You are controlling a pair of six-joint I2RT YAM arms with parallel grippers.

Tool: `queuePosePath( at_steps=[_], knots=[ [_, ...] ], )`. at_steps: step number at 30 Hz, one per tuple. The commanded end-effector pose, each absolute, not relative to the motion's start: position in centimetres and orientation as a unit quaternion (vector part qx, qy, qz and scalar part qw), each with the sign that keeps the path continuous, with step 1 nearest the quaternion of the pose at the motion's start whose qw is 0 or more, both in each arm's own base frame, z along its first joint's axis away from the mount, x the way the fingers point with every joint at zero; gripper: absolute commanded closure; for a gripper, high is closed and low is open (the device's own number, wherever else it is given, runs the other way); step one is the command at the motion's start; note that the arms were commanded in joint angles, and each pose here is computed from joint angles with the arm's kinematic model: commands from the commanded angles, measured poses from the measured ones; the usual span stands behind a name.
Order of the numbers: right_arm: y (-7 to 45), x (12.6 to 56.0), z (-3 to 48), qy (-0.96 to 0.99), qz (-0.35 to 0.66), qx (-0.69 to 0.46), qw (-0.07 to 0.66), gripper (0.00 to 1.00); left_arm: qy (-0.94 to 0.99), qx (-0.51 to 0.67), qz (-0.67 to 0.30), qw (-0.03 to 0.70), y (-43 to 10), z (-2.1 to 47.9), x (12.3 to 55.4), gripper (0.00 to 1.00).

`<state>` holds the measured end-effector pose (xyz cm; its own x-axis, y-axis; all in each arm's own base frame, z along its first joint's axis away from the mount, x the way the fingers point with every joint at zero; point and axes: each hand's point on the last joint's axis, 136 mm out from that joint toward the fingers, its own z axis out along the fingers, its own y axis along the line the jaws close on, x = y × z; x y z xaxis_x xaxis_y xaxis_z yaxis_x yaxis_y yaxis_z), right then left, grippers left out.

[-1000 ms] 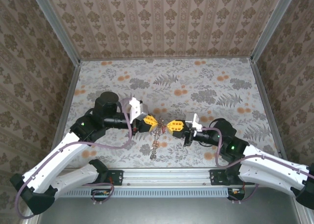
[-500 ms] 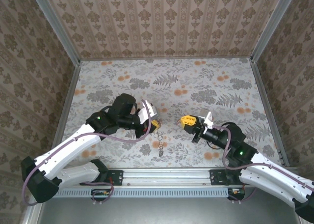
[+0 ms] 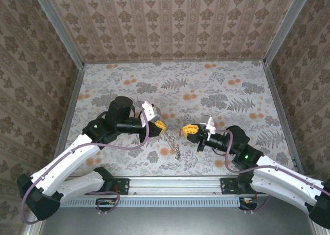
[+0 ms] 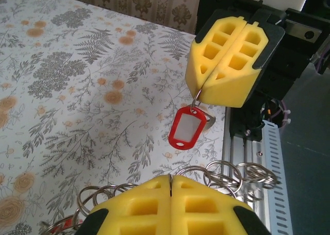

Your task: Put the keys on the keyring

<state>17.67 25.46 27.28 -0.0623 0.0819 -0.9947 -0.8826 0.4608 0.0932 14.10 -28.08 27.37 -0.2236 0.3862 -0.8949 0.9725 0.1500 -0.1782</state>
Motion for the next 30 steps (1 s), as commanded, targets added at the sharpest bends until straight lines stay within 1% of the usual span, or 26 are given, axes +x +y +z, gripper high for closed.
queuePosePath(
  at_steps=[1,4,7,12,14,19,22,26,28,29,30],
  knots=[
    [25.0,17.9,28.2,0.6,0.403,-0.314,0.615,1.0,0.658,0.508,-0.422,0.363,-28.2,28.0,13.9,1.0],
    [24.6,19.1,26.8,0.64,0.374,-0.297,0.602,1.0,0.657,0.508,-0.423,0.364,-28.2,28.0,13.9,1.0],
    [24.3,20.2,24.4,0.688,0.36,-0.273,0.568,1.0,0.656,0.508,-0.422,0.366,-28.1,28.0,13.8,1.0],
    [23.6,21.6,17.9,0.793,0.325,-0.223,0.464,1.0,0.655,0.508,-0.421,0.368,-27.9,28.0,13.7,1.0],
    [23.2,21.8,15.8,0.821,0.304,-0.209,0.436,1.0,0.654,0.508,-0.422,0.37,-27.8,28.1,13.6,1.0],
    [22.9,22.3,12.4,0.85,0.306,-0.178,0.391,1.0,0.65,0.507,-0.425,0.373,-27.7,28.1,13.5,1.0],
    [23.4,22.4,10.0,0.87,0.308,-0.173,0.343,1.0,0.649,0.507,-0.427,0.374,-27.6,28.2,13.5,1.0],
    [24.1,22.6,7.1,0.903,0.283,-0.173,0.272,1.0,0.656,0.505,-0.421,0.371,-27.5,28.0,13.6,1.0],
    [25.1,22.6,7.4,0.894,0.306,-0.182,0.271,1.0,0.657,0.504,-0.422,0.37,-27.5,27.9,13.6,1.0],
    [25.5,22.6,8.2,0.883,0.323,-0.185,0.284,0.98,0.655,0.504,-0.422,0.372,-27.4,28.0,13.5,1.0],
    [25.8,22.6,9.2,0.872,0.336,-0.19,0.302,0.92,0.656,0.503,-0.422,0.372,-27.3,27.9,13.5,1.0]
  ],
)
